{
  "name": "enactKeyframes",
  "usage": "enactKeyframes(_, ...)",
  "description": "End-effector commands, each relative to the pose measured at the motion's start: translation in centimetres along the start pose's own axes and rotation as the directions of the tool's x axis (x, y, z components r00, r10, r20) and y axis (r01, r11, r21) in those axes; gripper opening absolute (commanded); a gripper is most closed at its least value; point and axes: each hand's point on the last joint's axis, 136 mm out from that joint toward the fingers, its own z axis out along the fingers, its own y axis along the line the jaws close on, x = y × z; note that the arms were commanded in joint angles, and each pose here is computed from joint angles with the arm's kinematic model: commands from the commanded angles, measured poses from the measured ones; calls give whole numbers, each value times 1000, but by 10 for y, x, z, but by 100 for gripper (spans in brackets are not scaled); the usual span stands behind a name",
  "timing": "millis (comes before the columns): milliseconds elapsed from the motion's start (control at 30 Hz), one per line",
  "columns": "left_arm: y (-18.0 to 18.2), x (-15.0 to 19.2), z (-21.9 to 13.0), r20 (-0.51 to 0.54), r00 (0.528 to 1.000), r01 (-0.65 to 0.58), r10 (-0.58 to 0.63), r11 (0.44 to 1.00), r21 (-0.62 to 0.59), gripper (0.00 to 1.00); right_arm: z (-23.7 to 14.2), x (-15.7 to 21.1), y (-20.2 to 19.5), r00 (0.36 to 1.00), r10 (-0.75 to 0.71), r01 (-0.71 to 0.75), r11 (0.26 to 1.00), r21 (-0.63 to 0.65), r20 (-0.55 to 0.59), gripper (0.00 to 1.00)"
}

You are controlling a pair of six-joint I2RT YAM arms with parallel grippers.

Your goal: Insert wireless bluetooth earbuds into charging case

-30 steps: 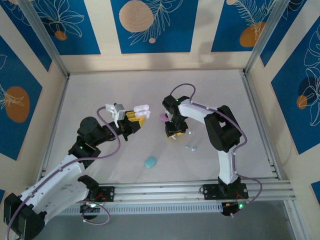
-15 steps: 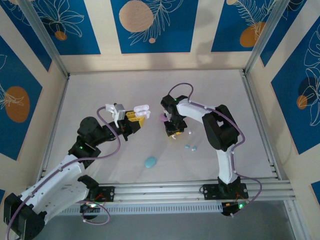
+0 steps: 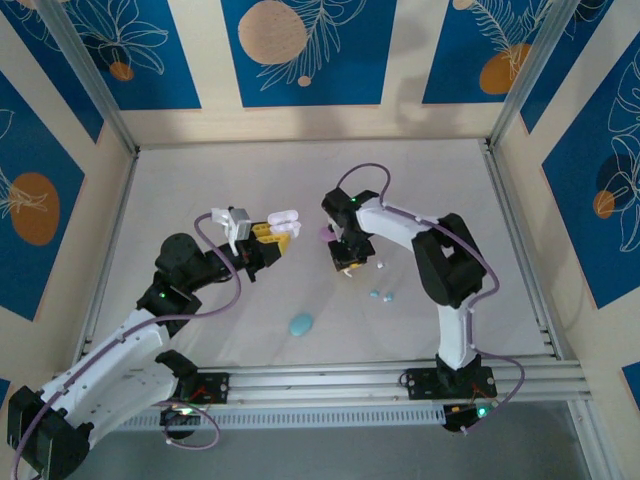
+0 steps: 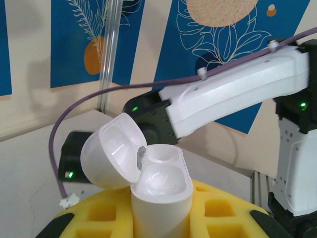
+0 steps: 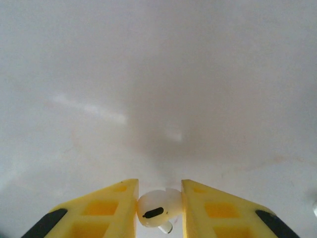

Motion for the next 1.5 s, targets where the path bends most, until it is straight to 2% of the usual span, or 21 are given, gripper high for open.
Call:
enactKeyframes(0,2,1,2,11,1000,-10,10,1000,-14,21,-68,-11,24,980,64,-36,988,-150,187,27)
enactKeyframes(100,7,2,5,19,1000,-11,12,1000,-28,21,-114,-15,38,941,125,-40,964,-264,315,27)
enactKeyframes(233,17,6,10,36,999,-16,18,998,-61,21,-175,-16,50,854,244,-35,908,-418,459,27)
enactKeyframes(333,21,9,15,40,999,-24,27,997,-73,21,-210,-12,56,790,328,-18,857,-516,517,27)
enactKeyframes(533,22,15,26,50,997,-62,65,995,-75,21,-251,0,65,706,454,10,761,-649,543,28)
enactKeyframes(867,20,19,36,74,988,-131,139,986,-104,21,-294,9,102,613,507,122,697,-706,606,28)
enactKeyframes(1033,17,18,39,79,983,-157,166,982,-108,21,-300,6,114,583,511,156,693,-704,632,28)
enactKeyframes(1267,13,18,40,79,981,-167,175,981,-101,21,-303,2,131,588,501,189,679,-709,636,28)
enactKeyframes(1467,13,16,41,87,982,-158,167,982,-106,21,-295,0,139,595,460,186,720,-669,659,28)
